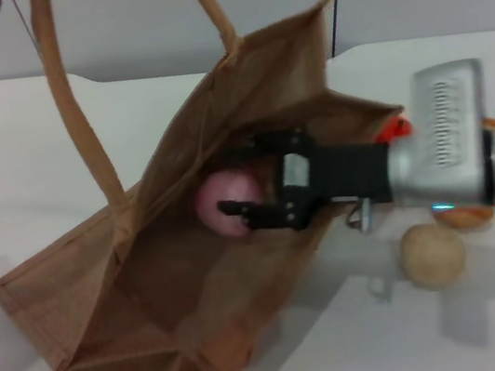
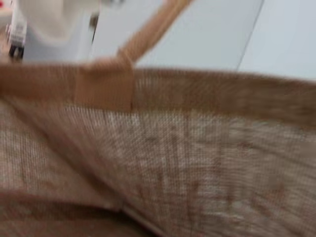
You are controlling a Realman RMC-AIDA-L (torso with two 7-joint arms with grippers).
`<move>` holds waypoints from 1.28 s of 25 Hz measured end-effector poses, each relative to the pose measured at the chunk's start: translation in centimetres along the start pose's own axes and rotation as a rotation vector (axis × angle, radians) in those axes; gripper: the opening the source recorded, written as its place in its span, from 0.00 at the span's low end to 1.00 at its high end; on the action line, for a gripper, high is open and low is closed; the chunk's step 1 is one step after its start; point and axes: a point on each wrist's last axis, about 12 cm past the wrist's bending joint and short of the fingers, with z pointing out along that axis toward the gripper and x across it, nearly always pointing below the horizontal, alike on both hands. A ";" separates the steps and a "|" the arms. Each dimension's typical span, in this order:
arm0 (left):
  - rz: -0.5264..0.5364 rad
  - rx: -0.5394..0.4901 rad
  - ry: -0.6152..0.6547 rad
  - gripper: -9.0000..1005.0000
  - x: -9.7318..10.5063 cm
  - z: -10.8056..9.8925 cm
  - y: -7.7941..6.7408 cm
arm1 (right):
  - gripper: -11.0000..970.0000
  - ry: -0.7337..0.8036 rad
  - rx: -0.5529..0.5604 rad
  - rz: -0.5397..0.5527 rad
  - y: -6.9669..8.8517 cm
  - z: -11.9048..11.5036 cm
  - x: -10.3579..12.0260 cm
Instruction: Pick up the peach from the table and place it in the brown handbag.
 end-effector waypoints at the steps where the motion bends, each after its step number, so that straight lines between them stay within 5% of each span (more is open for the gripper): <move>1: 0.000 0.000 0.000 0.12 0.0 0.0 0.0 | 0.63 -0.023 0.018 0.013 0.0 -0.9 0.3; 8: 0.069 -0.180 -0.020 0.12 0.8 -0.6 1.8 | 0.81 -0.159 0.212 0.091 0.2 -8.3 2.3; 14: 0.149 -0.312 0.000 0.13 2.1 -0.6 3.5 | 0.92 -0.188 0.545 0.170 1.1 -13.6 4.7; 21: 0.355 -0.410 0.044 0.22 4.7 0.1 4.4 | 0.92 -0.230 0.803 0.184 1.6 -15.2 5.6; 26: 0.560 -0.553 -0.012 0.42 7.2 0.1 4.8 | 0.91 -0.211 0.989 0.269 1.3 -16.0 6.7; 32: 0.635 -0.720 -0.099 0.64 7.9 -0.8 5.1 | 0.91 -0.158 1.190 0.403 0.9 -17.4 8.5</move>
